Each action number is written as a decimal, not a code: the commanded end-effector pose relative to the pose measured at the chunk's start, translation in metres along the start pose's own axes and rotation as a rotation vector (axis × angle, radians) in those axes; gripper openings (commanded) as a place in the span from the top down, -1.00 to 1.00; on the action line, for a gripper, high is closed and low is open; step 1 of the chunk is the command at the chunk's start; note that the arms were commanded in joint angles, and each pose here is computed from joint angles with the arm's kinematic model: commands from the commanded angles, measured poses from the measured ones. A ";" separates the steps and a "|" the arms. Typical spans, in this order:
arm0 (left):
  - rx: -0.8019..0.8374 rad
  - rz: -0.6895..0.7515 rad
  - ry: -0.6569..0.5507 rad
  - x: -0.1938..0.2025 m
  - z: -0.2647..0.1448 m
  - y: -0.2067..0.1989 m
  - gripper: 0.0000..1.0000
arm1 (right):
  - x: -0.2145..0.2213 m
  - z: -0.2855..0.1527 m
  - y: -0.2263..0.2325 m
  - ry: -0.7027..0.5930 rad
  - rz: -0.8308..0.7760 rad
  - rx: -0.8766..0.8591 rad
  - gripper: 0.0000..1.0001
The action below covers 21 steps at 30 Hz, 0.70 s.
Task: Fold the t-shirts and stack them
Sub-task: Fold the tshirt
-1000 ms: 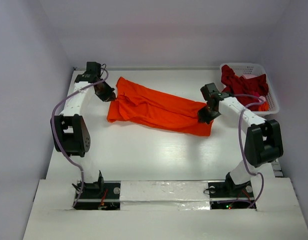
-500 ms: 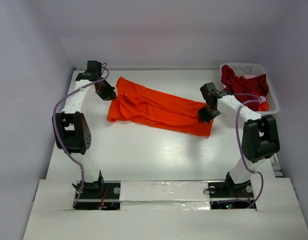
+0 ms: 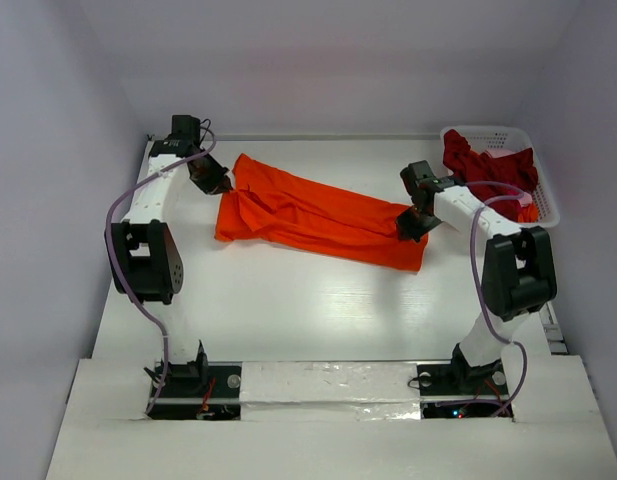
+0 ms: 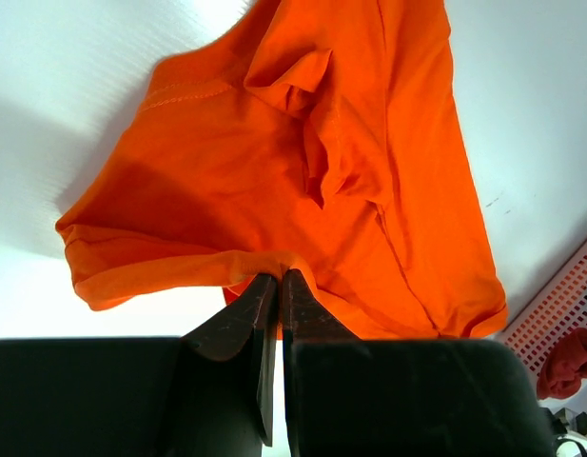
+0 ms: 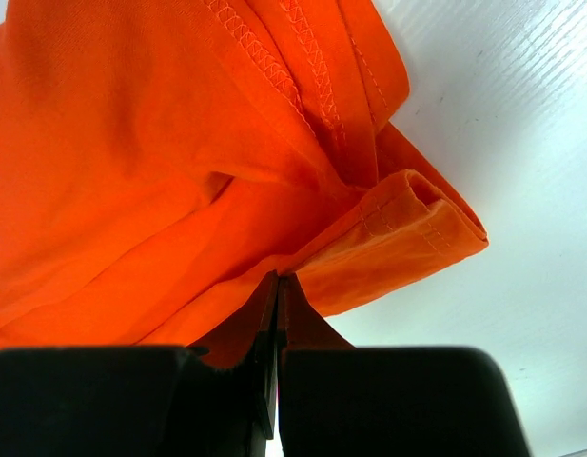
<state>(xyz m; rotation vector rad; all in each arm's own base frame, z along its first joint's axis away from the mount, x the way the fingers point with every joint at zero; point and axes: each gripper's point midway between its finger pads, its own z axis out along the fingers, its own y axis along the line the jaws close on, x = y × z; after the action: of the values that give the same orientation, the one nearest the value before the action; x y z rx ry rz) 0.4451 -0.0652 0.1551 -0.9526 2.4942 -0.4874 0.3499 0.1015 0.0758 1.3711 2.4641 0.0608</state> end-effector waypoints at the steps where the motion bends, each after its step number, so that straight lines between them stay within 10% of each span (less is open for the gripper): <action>1: 0.031 0.017 -0.025 -0.011 -0.010 -0.012 1.00 | -0.015 -0.004 0.013 -0.047 0.000 -0.030 1.00; 21: 0.029 0.035 -0.052 -0.028 0.004 -0.019 1.00 | -0.010 0.010 0.013 -0.029 -0.020 -0.009 1.00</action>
<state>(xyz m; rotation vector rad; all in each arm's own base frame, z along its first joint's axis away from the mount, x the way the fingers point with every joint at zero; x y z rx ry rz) 0.4628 -0.0658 0.1540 -0.9355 2.4946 -0.4902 0.3588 0.1032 0.0677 1.3450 2.4846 0.0429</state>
